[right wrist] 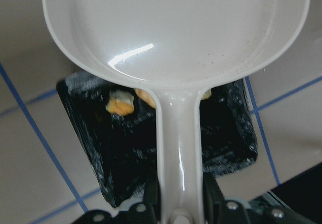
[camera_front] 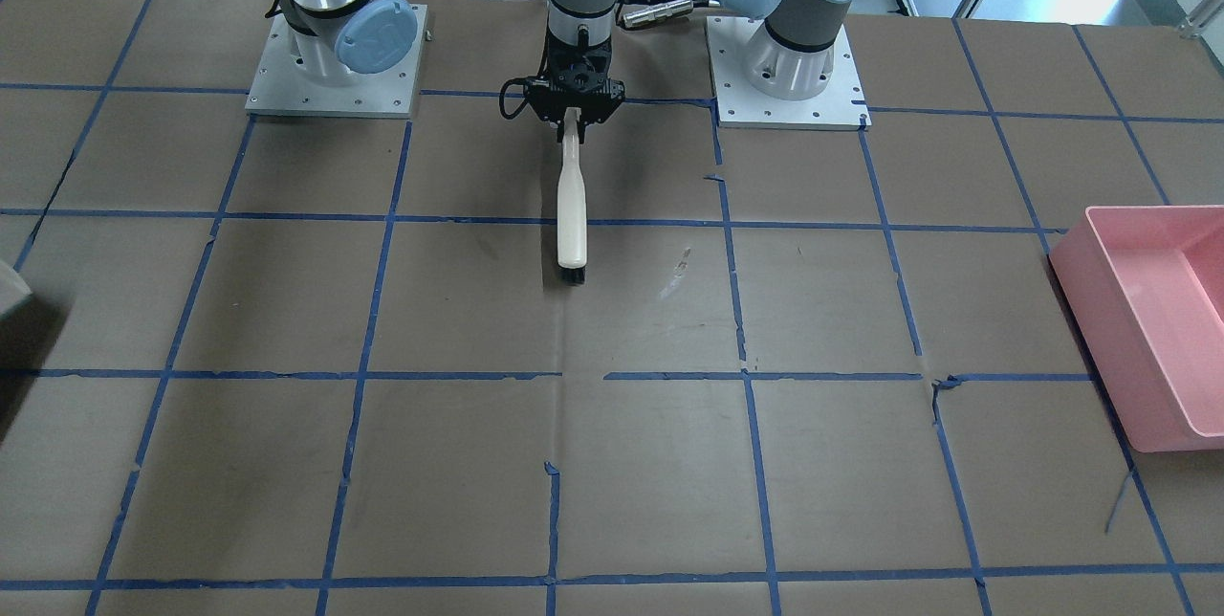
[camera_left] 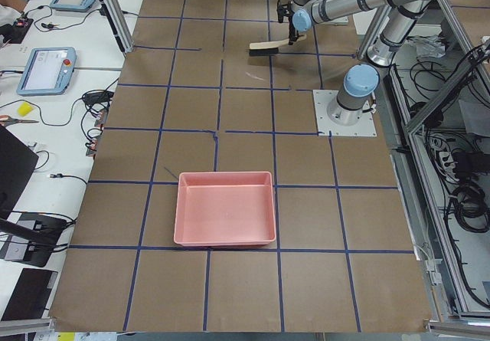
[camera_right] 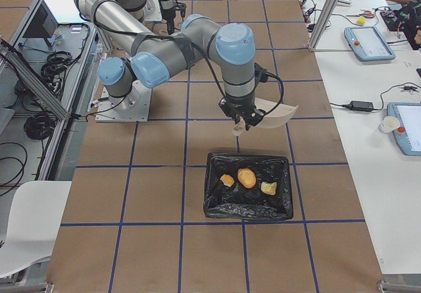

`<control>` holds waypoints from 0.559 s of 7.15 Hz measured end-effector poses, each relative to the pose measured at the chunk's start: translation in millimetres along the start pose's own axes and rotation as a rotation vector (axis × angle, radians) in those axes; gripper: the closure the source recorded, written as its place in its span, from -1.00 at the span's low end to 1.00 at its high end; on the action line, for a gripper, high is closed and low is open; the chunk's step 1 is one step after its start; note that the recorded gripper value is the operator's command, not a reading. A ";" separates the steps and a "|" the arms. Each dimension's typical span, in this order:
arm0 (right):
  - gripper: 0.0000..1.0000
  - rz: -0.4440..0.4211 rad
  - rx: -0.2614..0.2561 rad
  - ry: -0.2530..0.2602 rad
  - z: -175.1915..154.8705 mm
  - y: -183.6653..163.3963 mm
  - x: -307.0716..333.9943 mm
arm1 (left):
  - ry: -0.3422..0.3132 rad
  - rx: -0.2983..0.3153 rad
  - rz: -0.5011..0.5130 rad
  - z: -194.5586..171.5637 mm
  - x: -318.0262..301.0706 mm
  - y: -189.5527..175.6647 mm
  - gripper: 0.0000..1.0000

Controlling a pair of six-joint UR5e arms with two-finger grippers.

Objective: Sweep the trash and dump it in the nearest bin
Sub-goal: 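Tip the dustpan over the black trash bin with the right gripper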

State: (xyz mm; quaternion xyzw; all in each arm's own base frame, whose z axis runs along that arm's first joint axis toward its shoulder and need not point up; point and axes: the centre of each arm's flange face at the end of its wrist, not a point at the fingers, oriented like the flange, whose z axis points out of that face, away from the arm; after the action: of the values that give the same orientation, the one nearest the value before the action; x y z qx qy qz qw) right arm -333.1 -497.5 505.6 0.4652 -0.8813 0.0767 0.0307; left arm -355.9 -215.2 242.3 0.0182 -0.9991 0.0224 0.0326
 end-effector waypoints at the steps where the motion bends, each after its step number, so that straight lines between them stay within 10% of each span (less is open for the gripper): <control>1: 1.00 0.087 0.028 -0.054 25.3 -27.3 -19.5 | 0.008 -0.006 0.000 -0.1 1.0 0.6 0.90; 4: 1.00 0.282 0.043 -0.163 79.9 -129.1 -60.1 | 0.020 -0.012 0.001 -0.5 2.4 1.4 0.78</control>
State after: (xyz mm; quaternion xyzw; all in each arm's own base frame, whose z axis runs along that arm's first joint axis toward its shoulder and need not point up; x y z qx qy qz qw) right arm -191.3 -533.2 433.0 0.3422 -0.9356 0.0611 -0.0622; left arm -358.4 -213.8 242.9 0.0175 -0.9988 0.0164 0.0430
